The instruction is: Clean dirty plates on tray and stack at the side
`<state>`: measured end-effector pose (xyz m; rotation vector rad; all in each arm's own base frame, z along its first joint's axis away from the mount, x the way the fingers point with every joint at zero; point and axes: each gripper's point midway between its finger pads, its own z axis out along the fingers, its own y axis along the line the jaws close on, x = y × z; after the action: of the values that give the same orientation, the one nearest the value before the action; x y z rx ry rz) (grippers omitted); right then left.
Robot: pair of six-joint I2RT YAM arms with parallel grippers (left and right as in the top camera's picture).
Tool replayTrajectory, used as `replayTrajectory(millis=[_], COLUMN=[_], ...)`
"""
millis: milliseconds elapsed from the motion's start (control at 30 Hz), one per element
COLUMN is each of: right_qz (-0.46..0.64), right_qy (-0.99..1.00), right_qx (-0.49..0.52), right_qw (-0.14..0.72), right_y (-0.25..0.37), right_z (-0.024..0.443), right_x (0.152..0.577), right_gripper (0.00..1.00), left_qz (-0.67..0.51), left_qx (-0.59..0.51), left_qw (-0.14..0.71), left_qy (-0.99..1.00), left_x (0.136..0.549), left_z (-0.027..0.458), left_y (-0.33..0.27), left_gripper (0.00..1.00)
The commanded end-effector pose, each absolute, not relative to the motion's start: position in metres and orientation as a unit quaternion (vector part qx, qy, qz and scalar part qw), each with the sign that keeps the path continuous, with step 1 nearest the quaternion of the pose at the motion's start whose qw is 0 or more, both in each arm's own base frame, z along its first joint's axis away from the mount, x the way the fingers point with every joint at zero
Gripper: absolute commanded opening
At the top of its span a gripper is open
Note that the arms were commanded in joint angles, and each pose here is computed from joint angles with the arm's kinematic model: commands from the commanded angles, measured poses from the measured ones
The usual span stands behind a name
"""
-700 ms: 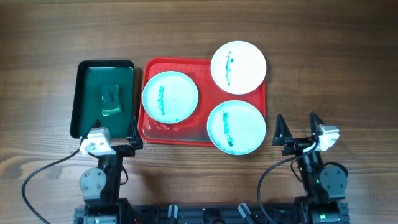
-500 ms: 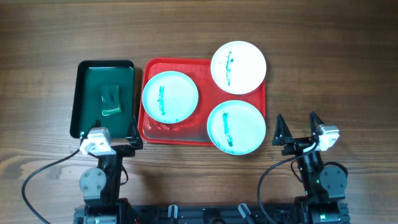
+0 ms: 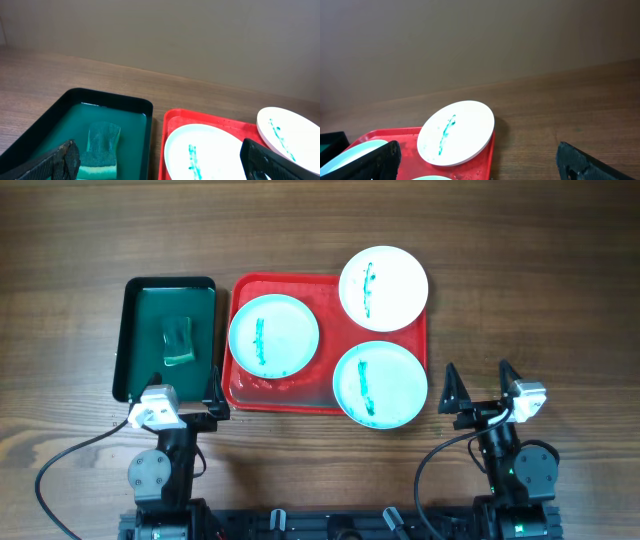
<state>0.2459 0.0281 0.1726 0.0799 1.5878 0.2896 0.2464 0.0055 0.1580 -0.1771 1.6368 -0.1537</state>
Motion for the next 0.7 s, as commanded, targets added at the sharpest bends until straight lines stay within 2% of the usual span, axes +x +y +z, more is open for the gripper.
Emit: replayTrajectory(millis=[0,200,333,500,667], right_qz=[0.126,0.153,0.178,0.183,0.221], right_qy=[0.708,0.707,0.685,0.679,0.717], right_qx=[0.041,0.039,0.010,-0.002,-0.037], right_qw=[0.694,0.690,0.706,0.711,0.660], right_y=[0.026,0.033,0.045,0.048,0.070], right_z=[0.174,0.175,0.197,0.233,0.291], right_x=[0.246,0.245,0.240,0.240,0.265], right_gripper=[1.00,1.00,1.00,1.00,1.00], left_qz=[-0.065,-0.065,-0.080,-0.086,-0.084], left_qx=[-0.081,-0.080,-0.066,-0.059,-0.067], left_qw=[0.677,0.678,0.683,0.695,0.642], left_qy=[0.729,0.728,0.723,0.711,0.759], left_x=[0.246,0.246,0.245,0.242,0.248], left_z=[0.157,0.157,0.167,0.203,0.252], left_y=[0.006,0.006,-0.001,-0.003,-0.003], left_gripper=[1.00,1.00,1.00,1.00,1.00])
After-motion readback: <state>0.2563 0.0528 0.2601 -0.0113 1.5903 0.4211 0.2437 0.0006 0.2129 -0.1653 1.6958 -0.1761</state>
